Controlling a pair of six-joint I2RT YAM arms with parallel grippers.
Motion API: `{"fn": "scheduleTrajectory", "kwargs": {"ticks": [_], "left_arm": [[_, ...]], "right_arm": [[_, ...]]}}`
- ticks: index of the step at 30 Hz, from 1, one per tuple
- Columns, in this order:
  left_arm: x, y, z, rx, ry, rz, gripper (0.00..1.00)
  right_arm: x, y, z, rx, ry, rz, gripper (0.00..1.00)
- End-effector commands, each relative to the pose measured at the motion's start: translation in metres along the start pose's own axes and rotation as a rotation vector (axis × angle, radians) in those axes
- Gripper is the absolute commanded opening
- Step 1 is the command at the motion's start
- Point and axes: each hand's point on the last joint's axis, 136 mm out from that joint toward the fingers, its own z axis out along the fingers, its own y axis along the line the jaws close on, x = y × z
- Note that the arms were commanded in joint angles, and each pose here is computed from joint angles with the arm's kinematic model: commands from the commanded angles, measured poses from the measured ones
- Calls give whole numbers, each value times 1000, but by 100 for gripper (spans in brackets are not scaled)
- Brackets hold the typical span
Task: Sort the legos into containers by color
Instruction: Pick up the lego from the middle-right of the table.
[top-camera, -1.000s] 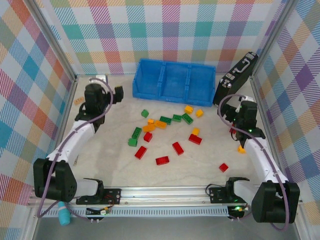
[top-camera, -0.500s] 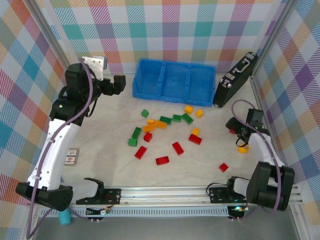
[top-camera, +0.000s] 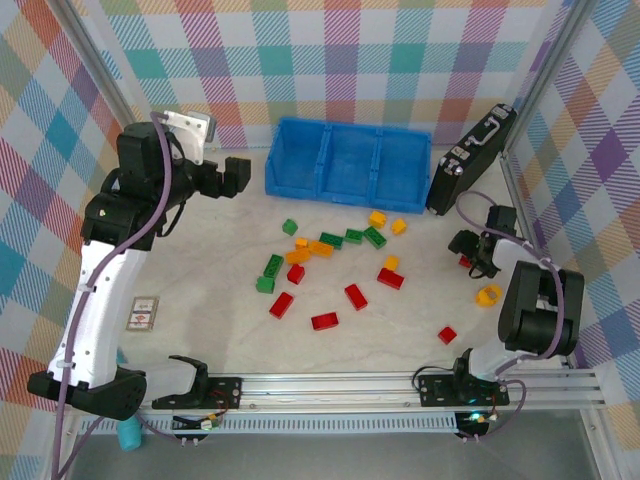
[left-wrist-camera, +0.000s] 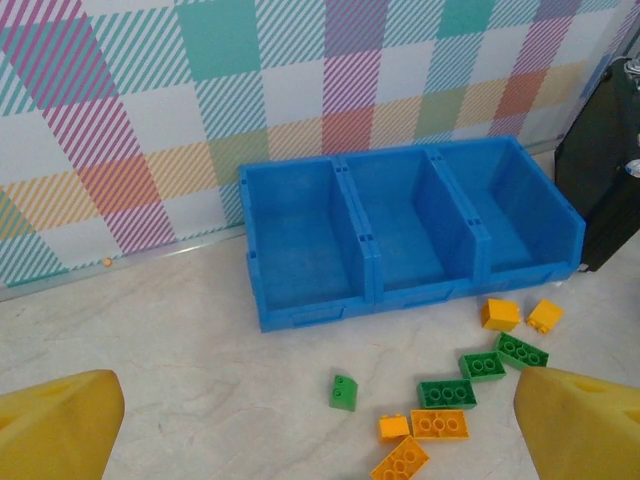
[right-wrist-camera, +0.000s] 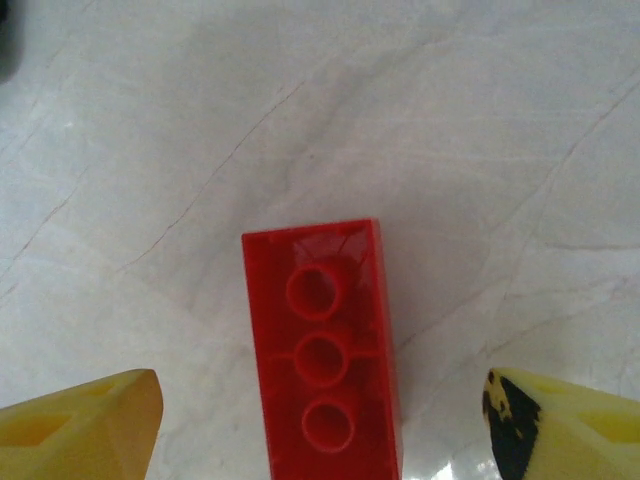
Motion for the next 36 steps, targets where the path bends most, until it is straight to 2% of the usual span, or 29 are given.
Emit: {"fn": "scheduleTrajectory", "kwargs": {"ticks": [1,9,29,33,36], "left_arm": [[-2,-7,-2,30,7,16,100],[-8,-7,-4,22,2,13,100],[-6,-11,-3,34,32,15,100],[-5,-9,-2,23,34,17,100],[-4,-8,-4,16,31,23,100]], "right_arm": [[-14,-4,6,36,-11,-34,79],[-25,-1,16,41,2,-60,60],[-13,-4,35,61,109,-88,31],[-12,6,19,26,105,-94,27],[-15,28,-8,11,77,-188,27]]}}
